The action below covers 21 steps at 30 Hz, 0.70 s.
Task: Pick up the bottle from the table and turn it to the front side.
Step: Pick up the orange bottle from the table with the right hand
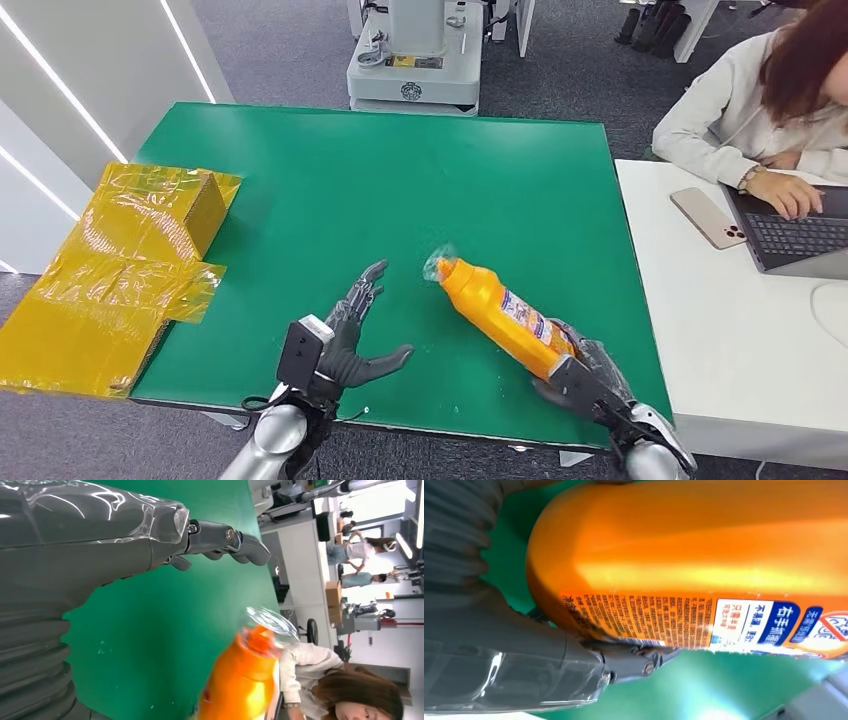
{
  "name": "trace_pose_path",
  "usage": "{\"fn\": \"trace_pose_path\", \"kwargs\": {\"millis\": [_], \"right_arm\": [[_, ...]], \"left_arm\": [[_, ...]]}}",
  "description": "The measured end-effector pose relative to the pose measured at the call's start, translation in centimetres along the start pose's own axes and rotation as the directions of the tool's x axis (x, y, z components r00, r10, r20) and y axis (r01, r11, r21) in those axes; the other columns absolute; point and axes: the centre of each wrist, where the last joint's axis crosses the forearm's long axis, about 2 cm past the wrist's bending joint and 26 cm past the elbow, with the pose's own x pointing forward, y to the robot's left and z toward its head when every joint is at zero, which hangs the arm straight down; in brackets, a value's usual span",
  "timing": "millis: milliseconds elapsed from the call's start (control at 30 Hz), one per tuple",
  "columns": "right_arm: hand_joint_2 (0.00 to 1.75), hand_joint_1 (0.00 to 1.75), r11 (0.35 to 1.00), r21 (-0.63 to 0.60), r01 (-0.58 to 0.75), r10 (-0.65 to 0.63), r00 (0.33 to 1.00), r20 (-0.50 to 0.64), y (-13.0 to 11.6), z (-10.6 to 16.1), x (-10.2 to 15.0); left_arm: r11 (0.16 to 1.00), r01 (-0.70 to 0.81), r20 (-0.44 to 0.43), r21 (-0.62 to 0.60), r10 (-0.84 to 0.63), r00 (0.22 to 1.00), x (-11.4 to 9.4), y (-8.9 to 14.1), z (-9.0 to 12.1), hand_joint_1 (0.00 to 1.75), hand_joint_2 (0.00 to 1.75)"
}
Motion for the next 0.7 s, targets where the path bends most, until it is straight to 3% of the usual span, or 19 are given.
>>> {"fn": "trace_pose_path", "kwargs": {"millis": [233,367,500,700], "right_arm": [[1.75,1.75,0.99,-0.078,0.117,-0.115,0.993,0.028,1.1,1.1,0.4],[1.75,1.75,0.98,-0.12,0.162,-0.148,0.983,0.113,0.9,0.8,1.0],[1.75,1.75,0.971,-0.141,0.193,-0.159,0.962,0.222,0.3,-1.2,2.5],[1.75,1.75,0.971,-0.152,0.182,-0.125,0.938,0.324,1.0,-5.1,6.3]], "left_arm": [[0.999,0.024,0.027,0.027,-0.025,0.999,0.5,1.7,-1.4,0.0,1.75],[0.998,-0.061,0.011,-0.025,0.061,0.998,1.1,2.8,-2.6,0.0,1.75],[0.977,-0.184,-0.008,-0.107,0.184,0.983,2.0,4.1,-5.2,0.0,1.75],[0.968,-0.203,0.004,-0.146,0.205,0.979,3.8,5.5,-8.8,0.0,1.75]]}}
